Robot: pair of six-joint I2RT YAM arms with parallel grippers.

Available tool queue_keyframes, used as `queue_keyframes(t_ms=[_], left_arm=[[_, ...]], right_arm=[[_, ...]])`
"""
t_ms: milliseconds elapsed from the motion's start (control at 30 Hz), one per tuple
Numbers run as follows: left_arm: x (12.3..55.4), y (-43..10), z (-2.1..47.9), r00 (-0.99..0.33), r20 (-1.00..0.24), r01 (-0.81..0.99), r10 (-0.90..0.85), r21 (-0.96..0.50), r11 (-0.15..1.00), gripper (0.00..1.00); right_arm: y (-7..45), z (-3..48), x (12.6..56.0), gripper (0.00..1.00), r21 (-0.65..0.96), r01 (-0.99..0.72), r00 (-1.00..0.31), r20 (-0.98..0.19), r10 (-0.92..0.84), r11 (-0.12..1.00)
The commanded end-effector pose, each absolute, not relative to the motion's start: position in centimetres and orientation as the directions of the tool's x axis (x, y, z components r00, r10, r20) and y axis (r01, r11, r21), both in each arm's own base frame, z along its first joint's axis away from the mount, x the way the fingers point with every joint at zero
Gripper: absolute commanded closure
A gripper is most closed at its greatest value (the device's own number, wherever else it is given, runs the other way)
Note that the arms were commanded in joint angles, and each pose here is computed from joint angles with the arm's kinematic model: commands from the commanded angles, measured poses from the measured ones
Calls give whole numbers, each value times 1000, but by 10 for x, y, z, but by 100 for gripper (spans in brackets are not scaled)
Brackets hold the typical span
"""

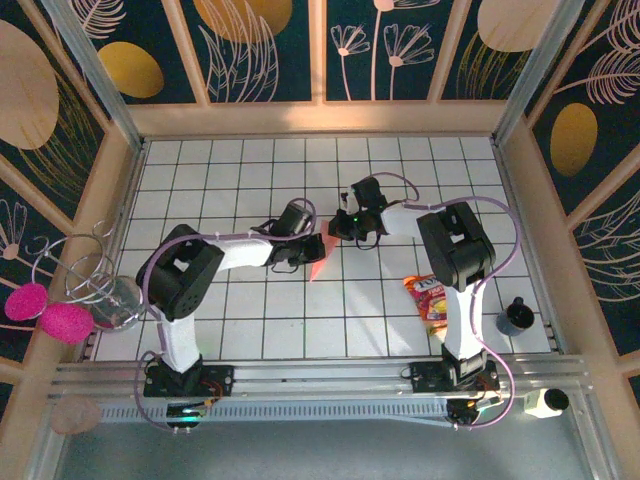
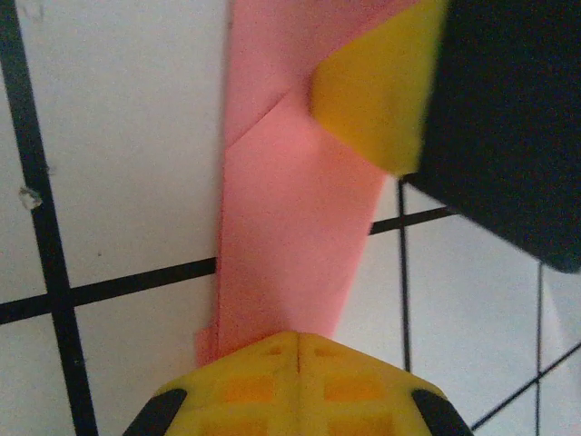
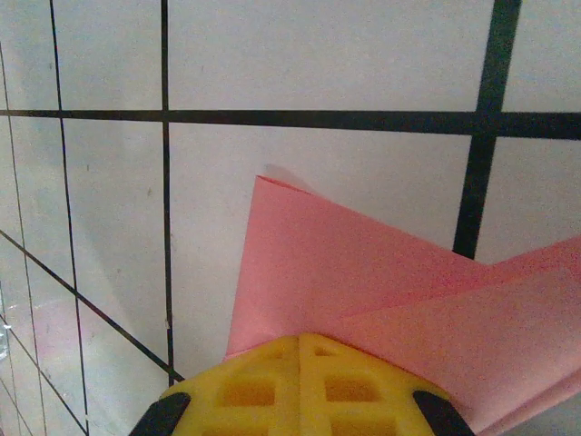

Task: Fold a paper plane with a square sheet of paper (pick it up from the middle)

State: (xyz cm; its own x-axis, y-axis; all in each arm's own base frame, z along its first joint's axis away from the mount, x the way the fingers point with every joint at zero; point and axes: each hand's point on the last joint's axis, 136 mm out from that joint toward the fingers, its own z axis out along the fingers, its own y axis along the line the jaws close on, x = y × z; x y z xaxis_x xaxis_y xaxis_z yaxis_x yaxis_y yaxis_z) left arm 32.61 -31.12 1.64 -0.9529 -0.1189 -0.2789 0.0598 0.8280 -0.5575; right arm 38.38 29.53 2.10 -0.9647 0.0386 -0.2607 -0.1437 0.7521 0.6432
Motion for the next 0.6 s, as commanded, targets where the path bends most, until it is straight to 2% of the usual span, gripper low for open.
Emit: queue_keyframes(t_ms=[0,200,433,567], left_arm=[[325,-302,0,-961,-236,-2,-143,-511,860,100],[319,-288,-10,-963,-224,-32,-147,-450,892,100],[318,-289,-12,-965,-220,-28,-141,-448,894,100],[317,-287,-13,-966,-217,-31,-140,-442,897,100]], right_arm=[[290,28,380,96,642,-135,-964,-261,49,754],[294,68,379,95,649,-232,-930,-366,29,725],[296,36,352,97,627,-198,-956,-292,-7,753],[295,22,351,98,624,-179,-964,-267,-8,761]])
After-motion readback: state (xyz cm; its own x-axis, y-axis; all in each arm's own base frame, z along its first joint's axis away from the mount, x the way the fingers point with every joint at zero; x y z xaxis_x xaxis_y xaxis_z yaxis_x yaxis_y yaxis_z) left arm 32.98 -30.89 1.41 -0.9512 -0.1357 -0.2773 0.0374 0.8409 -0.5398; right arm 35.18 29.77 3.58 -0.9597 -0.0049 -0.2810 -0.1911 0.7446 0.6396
